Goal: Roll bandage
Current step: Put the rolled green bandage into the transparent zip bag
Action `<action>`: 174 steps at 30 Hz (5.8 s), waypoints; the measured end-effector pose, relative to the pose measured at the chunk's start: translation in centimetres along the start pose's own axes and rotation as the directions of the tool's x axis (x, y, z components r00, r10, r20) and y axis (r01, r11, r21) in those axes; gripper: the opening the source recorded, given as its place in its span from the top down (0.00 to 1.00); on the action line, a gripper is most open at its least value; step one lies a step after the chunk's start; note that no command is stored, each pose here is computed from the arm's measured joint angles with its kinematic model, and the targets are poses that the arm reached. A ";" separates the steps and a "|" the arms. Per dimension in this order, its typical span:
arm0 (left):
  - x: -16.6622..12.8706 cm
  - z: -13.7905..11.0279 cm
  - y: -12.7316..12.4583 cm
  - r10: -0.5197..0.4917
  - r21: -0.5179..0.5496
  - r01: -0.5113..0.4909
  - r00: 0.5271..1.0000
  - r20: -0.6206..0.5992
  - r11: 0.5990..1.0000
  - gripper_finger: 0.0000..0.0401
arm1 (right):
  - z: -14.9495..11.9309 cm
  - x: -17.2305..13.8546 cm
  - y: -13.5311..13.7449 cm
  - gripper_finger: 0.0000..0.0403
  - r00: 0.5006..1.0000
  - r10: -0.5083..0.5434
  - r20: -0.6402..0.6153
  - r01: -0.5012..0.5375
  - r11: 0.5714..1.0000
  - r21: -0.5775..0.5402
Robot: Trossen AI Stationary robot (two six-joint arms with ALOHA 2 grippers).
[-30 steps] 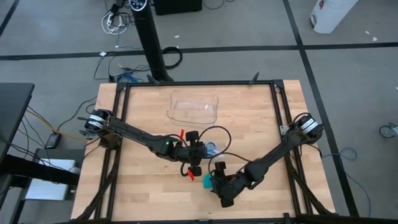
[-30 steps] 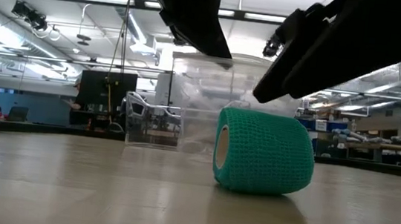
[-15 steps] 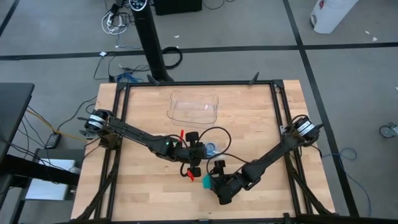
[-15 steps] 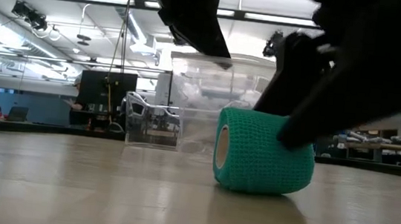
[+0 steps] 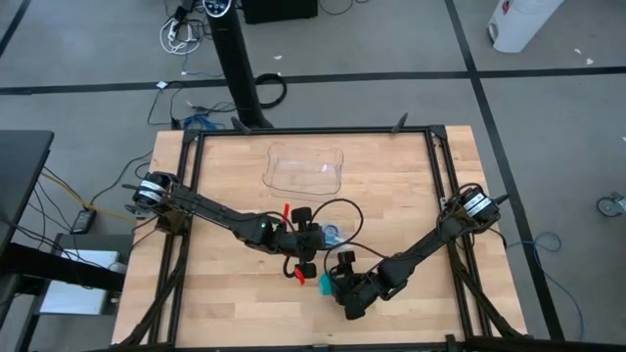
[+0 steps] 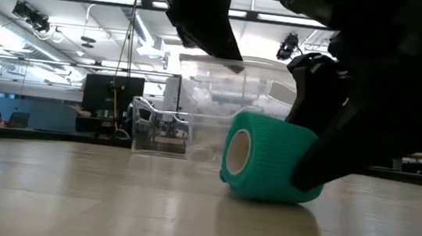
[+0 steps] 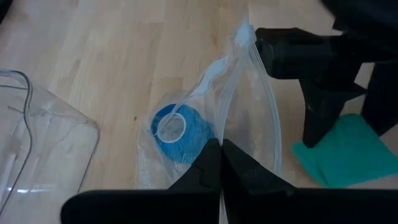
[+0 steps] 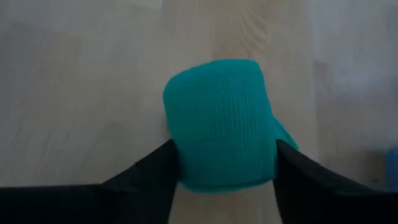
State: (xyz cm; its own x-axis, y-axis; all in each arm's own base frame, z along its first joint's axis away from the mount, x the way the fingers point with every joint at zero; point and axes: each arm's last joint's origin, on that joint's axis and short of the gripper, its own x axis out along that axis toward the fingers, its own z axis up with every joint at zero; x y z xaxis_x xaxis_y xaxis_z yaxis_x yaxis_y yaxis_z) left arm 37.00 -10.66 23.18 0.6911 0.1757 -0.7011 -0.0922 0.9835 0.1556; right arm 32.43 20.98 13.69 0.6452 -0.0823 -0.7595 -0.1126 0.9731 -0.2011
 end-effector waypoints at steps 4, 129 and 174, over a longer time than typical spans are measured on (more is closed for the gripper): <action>0.0 0.0 0.0 0.000 -0.026 0.000 1.000 0.001 1.000 0.99 | 0.0 -0.1 0.0 0.59 1.000 -0.008 0.000 0.008 1.000 -0.005; -1.5 2.2 -0.8 0.008 -0.201 0.040 0.973 0.231 0.979 0.98 | 5.3 -10.5 -12.3 0.77 0.999 -0.037 -0.020 0.042 0.837 0.546; -2.5 2.4 -0.4 -0.031 -0.185 0.072 0.975 0.219 0.980 0.98 | 4.8 -12.3 -9.5 0.97 0.998 0.052 -0.047 -0.059 0.983 -0.173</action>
State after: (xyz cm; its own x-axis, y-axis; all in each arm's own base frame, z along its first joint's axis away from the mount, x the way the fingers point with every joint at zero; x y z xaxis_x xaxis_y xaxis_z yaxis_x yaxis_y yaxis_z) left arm 37.00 -11.60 26.58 0.8341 0.1318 -0.5357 -0.1731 0.9845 -0.0272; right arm 29.25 13.82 27.89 0.6021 -0.0417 -0.7973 -0.2795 0.9245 -0.2593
